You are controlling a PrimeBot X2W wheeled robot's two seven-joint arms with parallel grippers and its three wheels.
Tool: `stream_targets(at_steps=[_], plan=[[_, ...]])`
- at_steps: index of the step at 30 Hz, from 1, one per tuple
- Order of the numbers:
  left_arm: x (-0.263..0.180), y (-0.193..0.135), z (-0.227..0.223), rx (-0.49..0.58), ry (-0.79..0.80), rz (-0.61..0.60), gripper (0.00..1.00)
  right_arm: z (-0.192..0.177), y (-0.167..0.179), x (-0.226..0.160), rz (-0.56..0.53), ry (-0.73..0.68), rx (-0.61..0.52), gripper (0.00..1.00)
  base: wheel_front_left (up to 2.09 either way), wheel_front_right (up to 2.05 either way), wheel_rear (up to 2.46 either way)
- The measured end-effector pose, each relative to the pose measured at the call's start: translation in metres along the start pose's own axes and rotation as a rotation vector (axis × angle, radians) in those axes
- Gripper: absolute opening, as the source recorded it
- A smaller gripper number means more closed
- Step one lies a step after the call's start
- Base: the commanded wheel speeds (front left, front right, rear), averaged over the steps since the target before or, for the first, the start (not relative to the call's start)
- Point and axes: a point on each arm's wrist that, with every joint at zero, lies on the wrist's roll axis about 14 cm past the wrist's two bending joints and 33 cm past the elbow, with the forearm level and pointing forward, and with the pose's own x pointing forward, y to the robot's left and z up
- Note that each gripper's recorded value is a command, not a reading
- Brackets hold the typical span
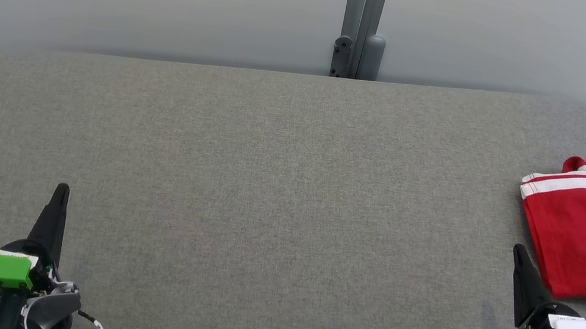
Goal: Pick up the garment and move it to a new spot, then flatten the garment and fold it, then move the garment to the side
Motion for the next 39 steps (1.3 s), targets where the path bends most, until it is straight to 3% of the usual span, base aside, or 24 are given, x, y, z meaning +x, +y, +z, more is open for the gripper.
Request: stream_targets(at_steps=[39], plan=[[0.0000,-0.0001,0.0000,0.000,0.000,0.000,0.00,-0.0001,0.0001,0.0000,0.000,0.000,0.000,0.00,0.00,0.00,0.00]])
